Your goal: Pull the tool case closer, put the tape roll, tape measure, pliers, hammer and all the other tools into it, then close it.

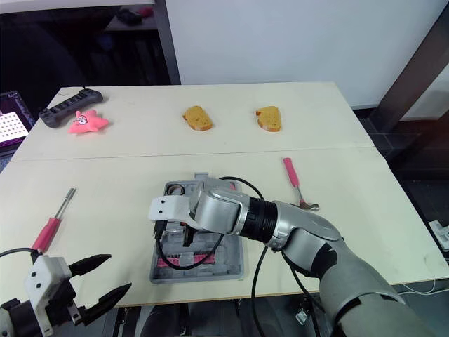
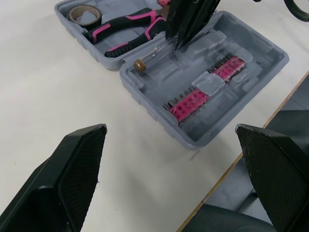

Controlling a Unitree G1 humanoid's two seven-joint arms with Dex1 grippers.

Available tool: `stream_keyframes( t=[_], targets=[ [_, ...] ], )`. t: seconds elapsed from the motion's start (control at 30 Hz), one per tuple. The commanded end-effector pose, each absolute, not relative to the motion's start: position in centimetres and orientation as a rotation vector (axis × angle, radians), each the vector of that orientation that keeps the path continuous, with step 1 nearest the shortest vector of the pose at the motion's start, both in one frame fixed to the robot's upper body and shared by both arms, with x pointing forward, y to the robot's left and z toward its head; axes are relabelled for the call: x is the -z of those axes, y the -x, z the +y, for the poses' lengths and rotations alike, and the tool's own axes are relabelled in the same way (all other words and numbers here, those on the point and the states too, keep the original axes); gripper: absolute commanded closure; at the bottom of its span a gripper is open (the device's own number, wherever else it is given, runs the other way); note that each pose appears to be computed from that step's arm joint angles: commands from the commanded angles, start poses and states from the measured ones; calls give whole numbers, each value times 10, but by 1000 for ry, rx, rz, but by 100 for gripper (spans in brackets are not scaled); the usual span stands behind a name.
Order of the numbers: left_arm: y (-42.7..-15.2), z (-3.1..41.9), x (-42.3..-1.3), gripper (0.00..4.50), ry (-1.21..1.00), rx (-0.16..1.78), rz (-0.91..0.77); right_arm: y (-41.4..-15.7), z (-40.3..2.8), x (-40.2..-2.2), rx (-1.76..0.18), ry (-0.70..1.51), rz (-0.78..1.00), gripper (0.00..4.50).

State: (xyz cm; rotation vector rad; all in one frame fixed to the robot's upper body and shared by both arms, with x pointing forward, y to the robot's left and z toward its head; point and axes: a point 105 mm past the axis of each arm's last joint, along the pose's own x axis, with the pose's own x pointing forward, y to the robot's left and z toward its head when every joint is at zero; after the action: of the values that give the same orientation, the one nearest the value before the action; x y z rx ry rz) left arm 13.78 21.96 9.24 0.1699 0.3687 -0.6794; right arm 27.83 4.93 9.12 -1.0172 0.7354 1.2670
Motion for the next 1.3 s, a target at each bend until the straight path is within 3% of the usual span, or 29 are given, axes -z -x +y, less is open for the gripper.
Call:
stream_keyframes(
  t=[0.03,1.3],
  targets=[
    [-136,216,-94,0,-173,695,362,-273,59,-101,-1302,1031,679,449],
    [-137,215,-92,0,-177,699,361,-273,61,-92,-1285,1064,704,449]
  ],
)
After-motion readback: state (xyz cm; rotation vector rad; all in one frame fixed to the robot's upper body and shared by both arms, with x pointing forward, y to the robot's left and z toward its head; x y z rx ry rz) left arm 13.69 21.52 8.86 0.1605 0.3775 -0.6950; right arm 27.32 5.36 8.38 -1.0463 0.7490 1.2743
